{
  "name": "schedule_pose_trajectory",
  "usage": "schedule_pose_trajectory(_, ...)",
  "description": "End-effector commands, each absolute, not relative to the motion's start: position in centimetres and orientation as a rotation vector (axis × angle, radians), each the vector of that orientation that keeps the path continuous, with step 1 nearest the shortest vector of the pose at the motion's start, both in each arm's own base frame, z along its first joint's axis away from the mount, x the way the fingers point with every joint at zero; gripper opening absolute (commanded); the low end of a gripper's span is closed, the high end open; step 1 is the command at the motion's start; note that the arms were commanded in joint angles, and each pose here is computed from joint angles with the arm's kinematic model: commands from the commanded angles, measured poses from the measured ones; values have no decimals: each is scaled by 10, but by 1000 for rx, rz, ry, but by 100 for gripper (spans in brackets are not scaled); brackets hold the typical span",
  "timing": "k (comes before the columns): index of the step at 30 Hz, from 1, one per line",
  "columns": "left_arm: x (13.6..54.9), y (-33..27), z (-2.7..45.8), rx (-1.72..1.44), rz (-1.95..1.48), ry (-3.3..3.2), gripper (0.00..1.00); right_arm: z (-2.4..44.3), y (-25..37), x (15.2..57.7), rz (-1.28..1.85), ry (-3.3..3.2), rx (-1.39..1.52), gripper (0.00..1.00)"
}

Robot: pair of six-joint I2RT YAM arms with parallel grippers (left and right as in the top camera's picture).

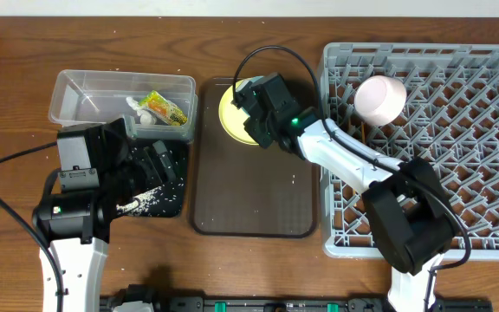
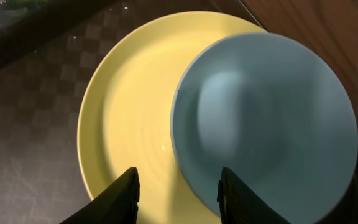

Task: Sort waste into correct bins and load items into the dishwasher rack
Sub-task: 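Grasp the light-blue bowl's rim with the right gripper, then lift the blue bowl and carry it right over the dish rack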

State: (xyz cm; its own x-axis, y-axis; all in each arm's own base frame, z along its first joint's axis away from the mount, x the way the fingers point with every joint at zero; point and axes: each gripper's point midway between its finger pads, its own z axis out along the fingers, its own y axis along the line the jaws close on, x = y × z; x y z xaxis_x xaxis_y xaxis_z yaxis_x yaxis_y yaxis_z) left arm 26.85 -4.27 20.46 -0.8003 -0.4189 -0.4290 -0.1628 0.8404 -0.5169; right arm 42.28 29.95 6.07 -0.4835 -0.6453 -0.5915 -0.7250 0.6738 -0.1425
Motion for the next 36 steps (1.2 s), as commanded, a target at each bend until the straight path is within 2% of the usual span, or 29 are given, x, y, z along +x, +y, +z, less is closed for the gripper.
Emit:
schedule_pose_trajectory(1,269,-41,206,-415,-616,2469,90,41,306,419,156,2252,-1149,40)
schedule_pose_trajectory(4,269,-41,206,-415,-615,2469,90,36,307,420,153,2250,-1153,37)
schedule_pose_trajectory(8,269,-41,206,-415,-616,2469,90,40,309,422,156,2238,-1147,11)
schedule_pose_trajectory(10,269,-41,206,-415,-615,2469,90,44,309,422,160,2236,-1133,3)
schedule_pose_trajectory(17,269,-41,206,-415,-616,2469,90,88,314,420,269,2260,-926,1)
schedule_pose_trajectory(24,269,-41,206,-415,-616,2469,90,194,317,390,625,2214,-709,1)
schedule_pose_trajectory(31,269,-41,206,-415,-615,2469,90,283,279,361,1169,2144,-573,1)
schedule_pose_trajectory(36,269,-41,206,-415,-615,2469,90,297,227,361,1423,2144,-482,1)
